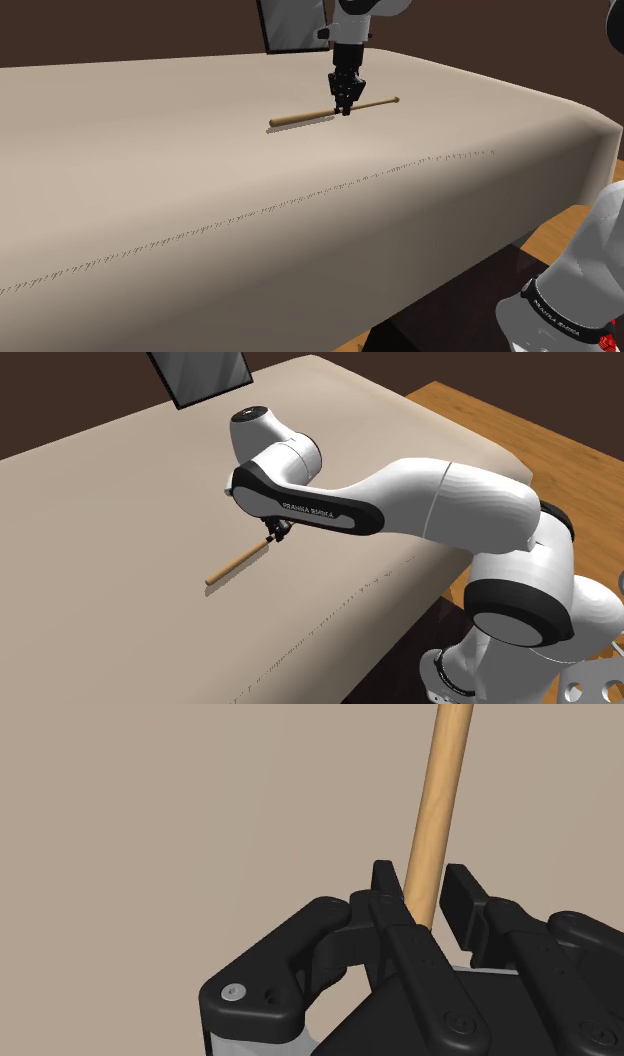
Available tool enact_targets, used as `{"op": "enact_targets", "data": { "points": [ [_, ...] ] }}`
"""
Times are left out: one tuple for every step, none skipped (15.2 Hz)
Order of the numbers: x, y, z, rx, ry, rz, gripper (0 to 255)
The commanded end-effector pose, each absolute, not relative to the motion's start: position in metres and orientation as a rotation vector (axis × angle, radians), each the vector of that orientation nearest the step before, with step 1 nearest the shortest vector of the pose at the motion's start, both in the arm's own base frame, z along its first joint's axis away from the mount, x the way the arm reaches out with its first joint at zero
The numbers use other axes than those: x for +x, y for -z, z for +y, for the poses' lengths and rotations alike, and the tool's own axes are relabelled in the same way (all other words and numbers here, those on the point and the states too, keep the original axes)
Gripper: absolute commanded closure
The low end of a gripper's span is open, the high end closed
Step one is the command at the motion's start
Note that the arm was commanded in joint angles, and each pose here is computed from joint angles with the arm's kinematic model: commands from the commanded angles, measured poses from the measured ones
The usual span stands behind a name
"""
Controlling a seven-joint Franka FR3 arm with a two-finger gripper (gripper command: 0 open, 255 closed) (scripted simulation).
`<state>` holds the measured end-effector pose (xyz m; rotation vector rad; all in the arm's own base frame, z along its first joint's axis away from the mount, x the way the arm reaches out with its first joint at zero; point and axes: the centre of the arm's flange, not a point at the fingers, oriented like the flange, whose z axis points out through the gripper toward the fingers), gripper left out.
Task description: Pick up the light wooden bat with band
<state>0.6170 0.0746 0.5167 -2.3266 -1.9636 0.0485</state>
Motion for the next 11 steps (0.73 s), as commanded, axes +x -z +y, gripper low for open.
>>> {"op": "enact_targets", "data": {
  "points": [
    [0.617, -0.514, 0.075, -2.323, -0.057, -1.962, 255],
    [0.616, -0.514, 0.075, -2.323, -0.057, -1.962, 255],
    [0.616, -0.513, 0.075, -2.323, -0.057, -1.962, 255],
    [0.616, -0.513, 0.075, -2.323, -0.057, -1.962, 255],
    [0.616, -0.513, 0.075, -2.323, -0.057, -1.962, 255],
    [0.616, -0.513, 0.075, -2.323, -0.057, -1.962, 255],
    [0.616, -0.514, 0.075, -2.323, -0.057, -1.962, 255],
    [0.616, -0.519, 0.075, -2.323, -0.057, -1.962, 255],
    [0.616, -0.524, 0.075, -2.323, -0.057, -1.962, 255],
    [0.616, -0.530, 0.075, -2.323, -0.057, -1.962, 255],
    [0.616, -0.535, 0.075, -2.323, -0.057, -1.962, 255]
  ]
}}
